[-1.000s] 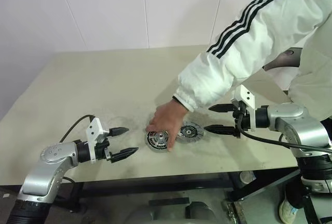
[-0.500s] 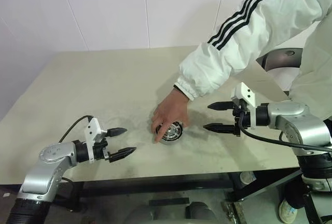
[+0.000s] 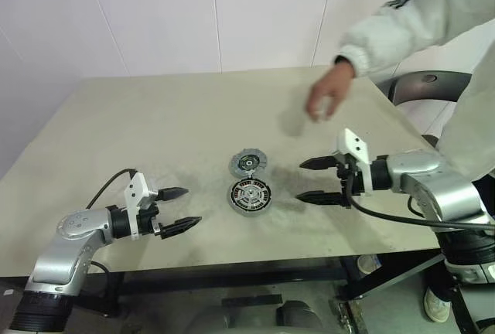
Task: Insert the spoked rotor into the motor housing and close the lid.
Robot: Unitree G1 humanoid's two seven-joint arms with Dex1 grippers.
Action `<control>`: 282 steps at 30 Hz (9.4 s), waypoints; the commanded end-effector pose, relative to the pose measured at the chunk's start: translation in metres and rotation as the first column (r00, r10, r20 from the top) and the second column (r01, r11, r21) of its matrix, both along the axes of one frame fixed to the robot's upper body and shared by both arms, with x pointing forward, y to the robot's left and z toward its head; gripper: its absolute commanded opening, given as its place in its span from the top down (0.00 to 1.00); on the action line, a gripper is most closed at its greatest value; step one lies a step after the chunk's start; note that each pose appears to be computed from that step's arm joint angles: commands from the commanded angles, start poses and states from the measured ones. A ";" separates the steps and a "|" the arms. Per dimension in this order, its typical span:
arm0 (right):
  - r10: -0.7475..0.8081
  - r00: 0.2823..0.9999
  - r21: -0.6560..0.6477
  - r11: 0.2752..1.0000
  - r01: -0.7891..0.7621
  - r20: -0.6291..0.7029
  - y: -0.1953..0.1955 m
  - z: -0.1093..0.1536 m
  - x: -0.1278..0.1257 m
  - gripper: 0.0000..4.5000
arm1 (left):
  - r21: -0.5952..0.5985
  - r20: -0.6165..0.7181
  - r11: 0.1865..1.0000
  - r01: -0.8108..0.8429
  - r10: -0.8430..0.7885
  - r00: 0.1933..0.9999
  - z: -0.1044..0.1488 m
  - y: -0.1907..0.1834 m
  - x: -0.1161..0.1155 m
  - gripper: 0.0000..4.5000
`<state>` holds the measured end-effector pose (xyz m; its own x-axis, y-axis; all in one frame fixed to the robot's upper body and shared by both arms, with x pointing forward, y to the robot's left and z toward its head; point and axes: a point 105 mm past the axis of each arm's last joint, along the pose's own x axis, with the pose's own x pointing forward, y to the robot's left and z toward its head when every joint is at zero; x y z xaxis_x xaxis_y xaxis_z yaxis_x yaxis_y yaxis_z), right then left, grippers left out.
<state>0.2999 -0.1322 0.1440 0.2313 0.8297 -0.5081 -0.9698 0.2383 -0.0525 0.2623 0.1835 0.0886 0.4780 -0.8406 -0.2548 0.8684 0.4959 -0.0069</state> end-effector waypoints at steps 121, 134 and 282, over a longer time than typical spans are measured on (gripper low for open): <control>-0.371 0.928 -0.017 0.929 0.371 -0.042 -0.047 -0.042 0.036 1.00 | -0.039 0.055 0.999 -0.027 0.029 0.998 0.019 -0.003 0.004 0.00; -0.358 0.933 -0.045 0.934 0.356 -0.045 -0.025 -0.080 0.037 1.00 | -0.037 0.061 0.999 -0.027 0.029 0.998 0.023 -0.005 0.005 0.00; -0.181 0.983 0.226 0.956 0.185 -0.040 0.003 -0.007 0.002 1.00 | -0.048 0.014 0.998 -0.030 0.031 0.999 0.013 -0.007 0.000 0.00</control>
